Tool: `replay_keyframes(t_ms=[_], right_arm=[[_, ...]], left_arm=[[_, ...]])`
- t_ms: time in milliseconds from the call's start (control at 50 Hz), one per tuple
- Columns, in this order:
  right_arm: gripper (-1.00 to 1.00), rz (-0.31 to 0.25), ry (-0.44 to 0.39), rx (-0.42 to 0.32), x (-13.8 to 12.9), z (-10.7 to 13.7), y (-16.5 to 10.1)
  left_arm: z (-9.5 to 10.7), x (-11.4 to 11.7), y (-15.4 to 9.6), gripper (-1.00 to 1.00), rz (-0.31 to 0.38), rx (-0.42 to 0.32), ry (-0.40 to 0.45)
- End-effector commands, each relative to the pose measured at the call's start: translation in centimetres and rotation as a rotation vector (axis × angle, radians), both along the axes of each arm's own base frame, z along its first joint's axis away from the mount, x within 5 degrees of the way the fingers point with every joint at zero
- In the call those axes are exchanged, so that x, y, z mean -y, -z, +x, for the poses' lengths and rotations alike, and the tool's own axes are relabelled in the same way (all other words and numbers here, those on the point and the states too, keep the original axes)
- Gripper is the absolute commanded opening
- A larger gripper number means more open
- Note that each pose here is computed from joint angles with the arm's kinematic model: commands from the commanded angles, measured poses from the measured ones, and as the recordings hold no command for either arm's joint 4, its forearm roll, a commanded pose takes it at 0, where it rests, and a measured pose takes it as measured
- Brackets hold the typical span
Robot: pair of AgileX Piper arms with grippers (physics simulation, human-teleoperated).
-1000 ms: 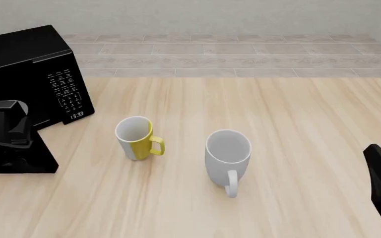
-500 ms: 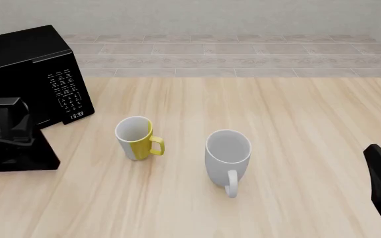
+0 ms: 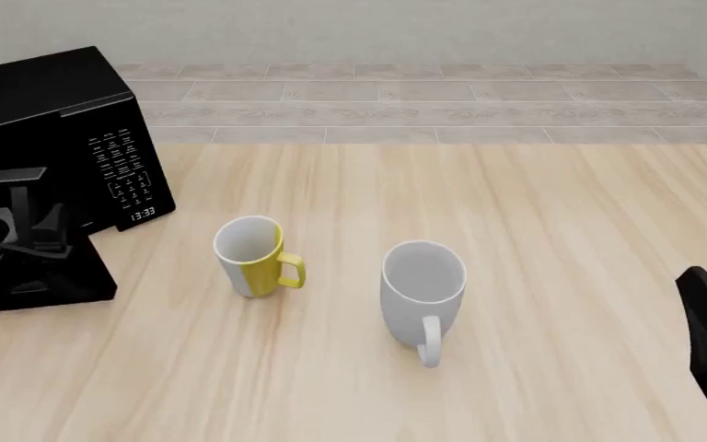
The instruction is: Close the microwave.
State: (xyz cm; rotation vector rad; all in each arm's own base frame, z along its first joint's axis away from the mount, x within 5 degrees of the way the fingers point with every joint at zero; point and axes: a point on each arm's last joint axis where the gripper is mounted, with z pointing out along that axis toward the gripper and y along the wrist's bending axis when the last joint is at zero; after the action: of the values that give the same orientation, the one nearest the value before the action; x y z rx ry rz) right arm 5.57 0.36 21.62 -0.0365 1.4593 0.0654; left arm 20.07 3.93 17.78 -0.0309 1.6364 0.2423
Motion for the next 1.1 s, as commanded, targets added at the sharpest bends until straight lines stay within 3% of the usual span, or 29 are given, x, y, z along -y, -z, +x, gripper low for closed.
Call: replay_keyframes(t_ms=[20,1100], right_arm=[[1.00,0.001,0.006,0.002,0.0,0.0,0.0],[1.00,-0.004,0.003,-0.002,0.0,0.0,0.0]], left_arm=[[1.6,-0.9,0.7,1.00,-0.011,-0.039,-0.042],[3.4,-2.2,1.4,1.00,-0.002,-0.057,-0.076]])
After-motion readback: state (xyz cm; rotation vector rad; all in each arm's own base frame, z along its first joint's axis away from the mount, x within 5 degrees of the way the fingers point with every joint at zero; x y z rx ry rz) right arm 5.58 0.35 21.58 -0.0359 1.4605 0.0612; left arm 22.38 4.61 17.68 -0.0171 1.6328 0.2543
